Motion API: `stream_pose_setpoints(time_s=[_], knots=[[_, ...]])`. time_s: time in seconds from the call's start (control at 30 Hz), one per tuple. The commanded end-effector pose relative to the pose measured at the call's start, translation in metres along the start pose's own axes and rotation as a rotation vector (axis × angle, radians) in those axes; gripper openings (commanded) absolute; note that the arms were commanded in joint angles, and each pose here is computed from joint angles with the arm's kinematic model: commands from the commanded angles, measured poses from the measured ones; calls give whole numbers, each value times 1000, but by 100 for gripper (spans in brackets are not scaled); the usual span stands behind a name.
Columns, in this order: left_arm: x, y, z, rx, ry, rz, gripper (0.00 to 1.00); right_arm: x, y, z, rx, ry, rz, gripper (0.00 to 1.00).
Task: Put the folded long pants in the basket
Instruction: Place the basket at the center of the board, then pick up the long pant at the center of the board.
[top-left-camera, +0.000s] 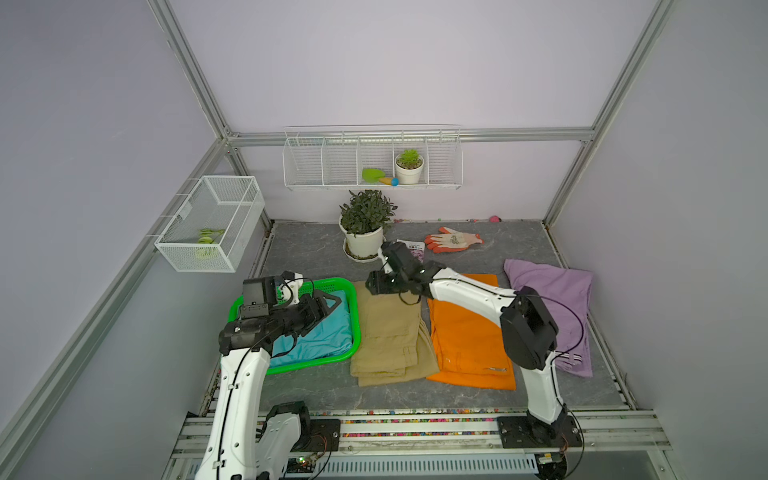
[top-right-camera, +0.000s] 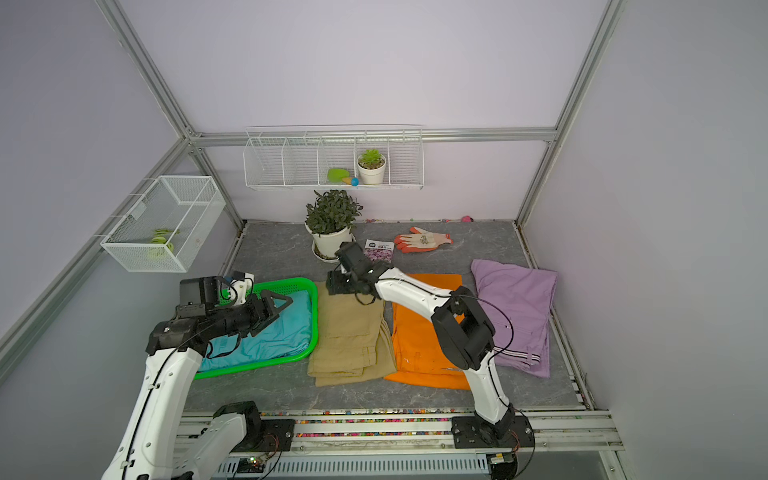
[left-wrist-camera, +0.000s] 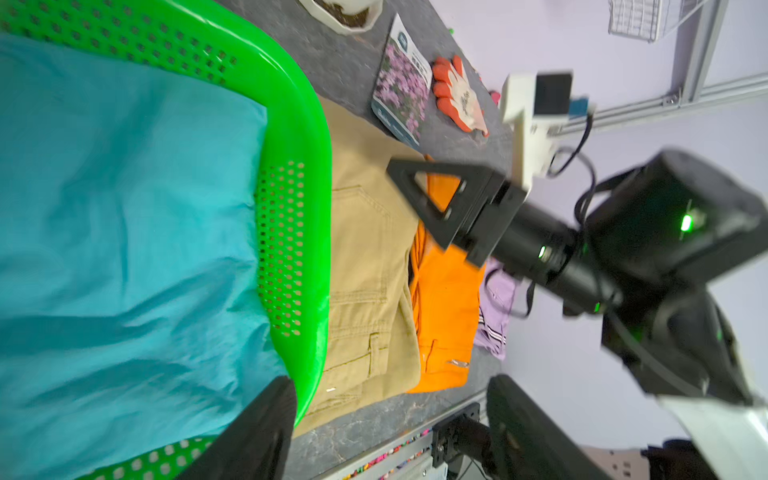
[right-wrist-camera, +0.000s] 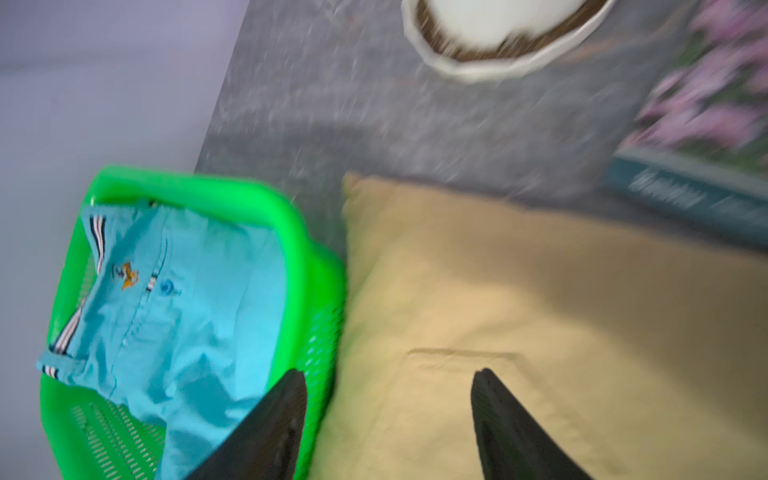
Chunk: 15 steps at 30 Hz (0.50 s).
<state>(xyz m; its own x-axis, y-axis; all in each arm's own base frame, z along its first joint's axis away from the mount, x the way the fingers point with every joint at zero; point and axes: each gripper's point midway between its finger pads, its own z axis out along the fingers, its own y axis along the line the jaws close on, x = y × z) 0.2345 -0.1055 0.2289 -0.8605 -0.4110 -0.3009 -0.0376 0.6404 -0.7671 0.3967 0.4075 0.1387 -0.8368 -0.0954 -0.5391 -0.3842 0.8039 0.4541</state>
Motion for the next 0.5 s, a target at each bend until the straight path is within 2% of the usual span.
stream_pose_setpoints(time_s=[0.0, 0.03, 0.13, 0.27, 0.47], knots=[[6, -12, 5, 45, 18, 30, 77, 2, -46, 9, -6, 146, -106, 67], [6, -12, 6, 50, 20, 32, 77, -3, -57, 11, 24, 152, -105, 66], [3, -10, 6, 30, 20, 34, 76, -12, -64, 30, -67, 164, -86, 67], [3, -11, 4, 20, 37, 45, 76, -6, -94, 56, -24, 247, -102, 69], [10, -6, 5, 12, 47, 44, 76, -1, -102, 75, -83, 281, -159, 70]])
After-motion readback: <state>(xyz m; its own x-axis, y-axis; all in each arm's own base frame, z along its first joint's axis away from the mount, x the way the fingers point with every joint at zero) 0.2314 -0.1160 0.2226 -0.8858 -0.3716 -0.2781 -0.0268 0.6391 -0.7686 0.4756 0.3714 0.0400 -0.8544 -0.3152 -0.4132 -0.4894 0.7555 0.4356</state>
